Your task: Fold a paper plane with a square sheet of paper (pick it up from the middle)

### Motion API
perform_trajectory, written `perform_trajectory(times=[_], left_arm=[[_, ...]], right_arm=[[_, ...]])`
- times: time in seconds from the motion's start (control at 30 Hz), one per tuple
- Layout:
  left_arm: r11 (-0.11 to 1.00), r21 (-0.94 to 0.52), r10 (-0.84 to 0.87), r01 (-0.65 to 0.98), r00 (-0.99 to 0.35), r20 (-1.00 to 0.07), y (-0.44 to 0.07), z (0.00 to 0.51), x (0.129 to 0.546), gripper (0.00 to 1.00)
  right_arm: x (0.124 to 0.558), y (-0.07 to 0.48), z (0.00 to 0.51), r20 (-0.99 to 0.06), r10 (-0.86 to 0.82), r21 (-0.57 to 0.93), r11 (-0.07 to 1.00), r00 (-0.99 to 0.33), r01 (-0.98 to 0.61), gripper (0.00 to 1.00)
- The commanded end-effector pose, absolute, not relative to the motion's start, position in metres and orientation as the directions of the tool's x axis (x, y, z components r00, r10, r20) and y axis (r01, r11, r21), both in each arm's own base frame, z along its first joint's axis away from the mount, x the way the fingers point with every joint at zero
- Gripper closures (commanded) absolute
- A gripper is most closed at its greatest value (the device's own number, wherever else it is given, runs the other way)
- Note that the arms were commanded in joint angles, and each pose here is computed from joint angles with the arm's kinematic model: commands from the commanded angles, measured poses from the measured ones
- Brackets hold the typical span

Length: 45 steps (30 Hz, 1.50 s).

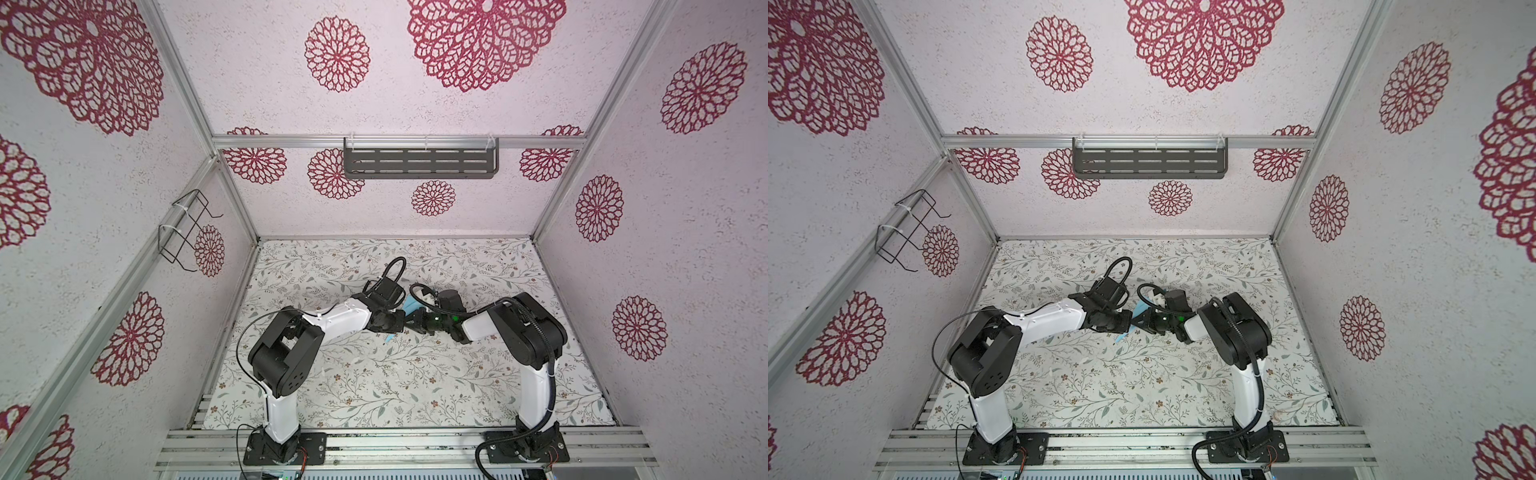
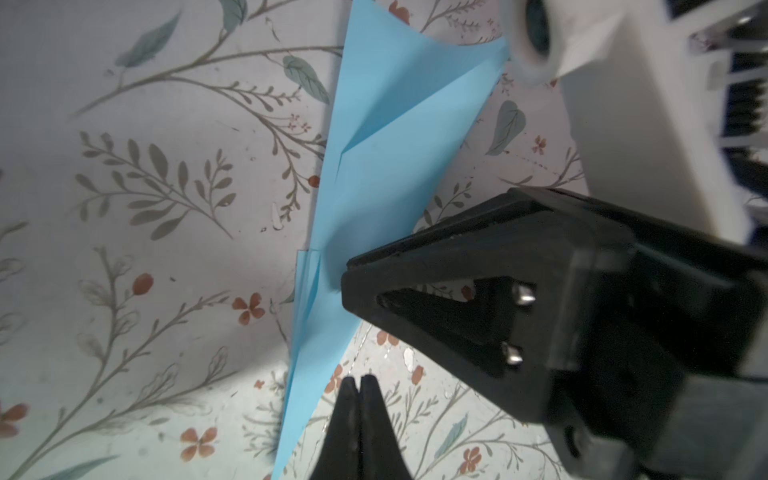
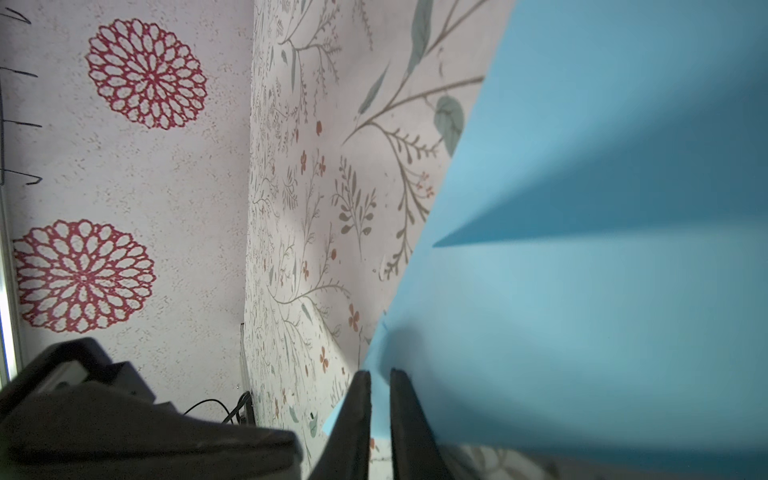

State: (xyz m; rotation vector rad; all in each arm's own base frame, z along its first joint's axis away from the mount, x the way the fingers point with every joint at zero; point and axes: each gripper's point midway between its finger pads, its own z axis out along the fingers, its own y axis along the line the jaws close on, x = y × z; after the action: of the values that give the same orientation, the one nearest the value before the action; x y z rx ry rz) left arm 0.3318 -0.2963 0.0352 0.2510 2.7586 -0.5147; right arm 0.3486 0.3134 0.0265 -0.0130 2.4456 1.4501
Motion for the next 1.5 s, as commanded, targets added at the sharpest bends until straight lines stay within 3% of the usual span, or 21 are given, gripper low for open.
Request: perform_trajectory(times=[0.0, 0.27, 0.37, 0.53, 0.7, 1.17, 1.47], left_arm=[[0.917, -0.337, 0.089, 0.212, -0.935, -0.343, -0.301, 0.032, 0.338, 1.0], [0.933, -0.3, 0.097, 0.198, -0.943, -0.318, -0.293, 0.019, 0.338, 1.0], [0.95, -0.255, 0.112, 0.181, -0.959, -0.262, -0.284, -0.004, 0.33, 1.0], [0.962, -0.214, 0.125, 0.17, -0.97, -0.207, -0.271, -0.02, 0.316, 1.0], [0.965, -0.202, 0.129, 0.169, -0.971, -0.2, -0.267, -0.021, 0.313, 1.0], [0.963, -0.207, 0.133, 0.173, -0.972, -0.196, -0.269, -0.02, 0.313, 1.0], [0.964, -0.207, 0.126, 0.164, -0.975, -0.185, -0.266, -0.023, 0.309, 1.0]], right_arm=[[0.343, 0.299, -0.005, -0.184, 0.176, 0.828, 0.558, -0.967, -0.056, 0.85], [0.345, 0.3, 0.002, -0.194, 0.177, 0.836, 0.544, -0.965, -0.068, 0.85], [0.349, 0.301, 0.014, -0.216, 0.184, 0.85, 0.518, -0.959, -0.092, 0.85], [0.369, 0.291, 0.048, -0.304, 0.2, 0.861, 0.477, -0.931, -0.178, 0.83], [0.378, 0.28, 0.056, -0.38, 0.159, 0.805, 0.542, -0.911, -0.241, 0.8], [0.392, 0.276, 0.031, -0.376, 0.096, 0.75, 0.616, -0.922, -0.242, 0.79], [0.39, 0.265, 0.006, -0.33, 0.116, 0.774, 0.602, -0.937, -0.198, 0.82]])
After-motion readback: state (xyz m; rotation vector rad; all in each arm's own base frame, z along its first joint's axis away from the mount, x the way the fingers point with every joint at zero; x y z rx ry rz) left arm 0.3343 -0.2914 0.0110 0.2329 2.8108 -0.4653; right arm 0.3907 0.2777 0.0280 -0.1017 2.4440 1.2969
